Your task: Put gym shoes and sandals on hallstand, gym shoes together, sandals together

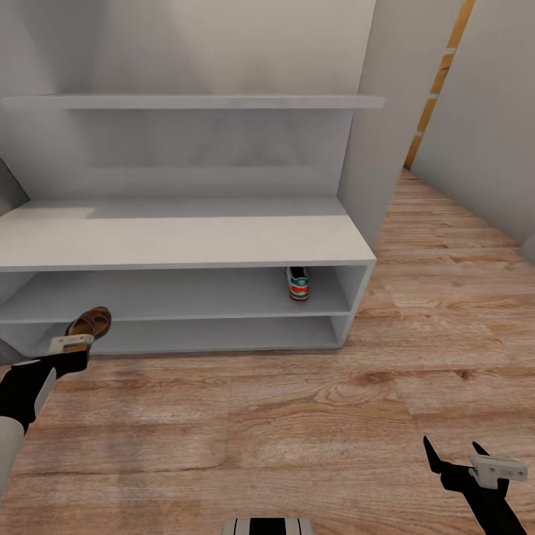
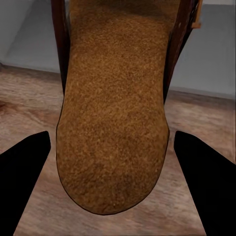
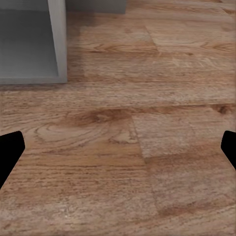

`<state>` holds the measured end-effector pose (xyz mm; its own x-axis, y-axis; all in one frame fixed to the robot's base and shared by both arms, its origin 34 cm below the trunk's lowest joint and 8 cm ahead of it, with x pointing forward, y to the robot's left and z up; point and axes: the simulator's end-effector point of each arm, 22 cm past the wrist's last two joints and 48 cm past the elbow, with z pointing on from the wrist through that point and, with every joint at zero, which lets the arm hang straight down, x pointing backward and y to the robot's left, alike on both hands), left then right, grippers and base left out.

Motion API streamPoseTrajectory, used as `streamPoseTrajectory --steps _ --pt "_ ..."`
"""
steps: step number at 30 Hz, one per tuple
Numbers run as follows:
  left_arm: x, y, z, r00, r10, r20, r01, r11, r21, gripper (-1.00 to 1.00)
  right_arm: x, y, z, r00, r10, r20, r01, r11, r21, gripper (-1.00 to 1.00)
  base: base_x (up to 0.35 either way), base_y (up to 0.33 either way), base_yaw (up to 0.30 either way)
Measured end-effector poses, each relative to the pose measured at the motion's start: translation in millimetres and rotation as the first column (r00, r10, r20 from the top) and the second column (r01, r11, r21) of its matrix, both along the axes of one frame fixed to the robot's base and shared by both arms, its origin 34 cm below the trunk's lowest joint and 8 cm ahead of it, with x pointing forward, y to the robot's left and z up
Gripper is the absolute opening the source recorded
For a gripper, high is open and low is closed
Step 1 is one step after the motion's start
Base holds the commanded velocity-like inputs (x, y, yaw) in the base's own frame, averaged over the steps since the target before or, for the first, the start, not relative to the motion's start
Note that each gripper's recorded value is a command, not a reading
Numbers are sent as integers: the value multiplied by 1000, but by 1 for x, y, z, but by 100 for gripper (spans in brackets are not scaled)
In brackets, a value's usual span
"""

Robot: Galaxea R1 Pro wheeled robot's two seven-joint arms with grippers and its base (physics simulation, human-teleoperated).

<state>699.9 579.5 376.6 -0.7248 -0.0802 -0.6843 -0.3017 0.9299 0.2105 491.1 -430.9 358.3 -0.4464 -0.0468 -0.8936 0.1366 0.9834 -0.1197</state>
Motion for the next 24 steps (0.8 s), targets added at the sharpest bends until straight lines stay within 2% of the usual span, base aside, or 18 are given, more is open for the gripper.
streamPoseTrajectory --steps 8,24 --pt "1 -6 -2 1000 -23 -2 23 999 -24 -100 0 0 0 1000 0 0 0 1000 0 100 0 0 0" --pt "1 -6 -2 1000 -29 -1 29 999 -30 -100 0 0 0 1000 0 0 0 1000 0 100 0 0 0"
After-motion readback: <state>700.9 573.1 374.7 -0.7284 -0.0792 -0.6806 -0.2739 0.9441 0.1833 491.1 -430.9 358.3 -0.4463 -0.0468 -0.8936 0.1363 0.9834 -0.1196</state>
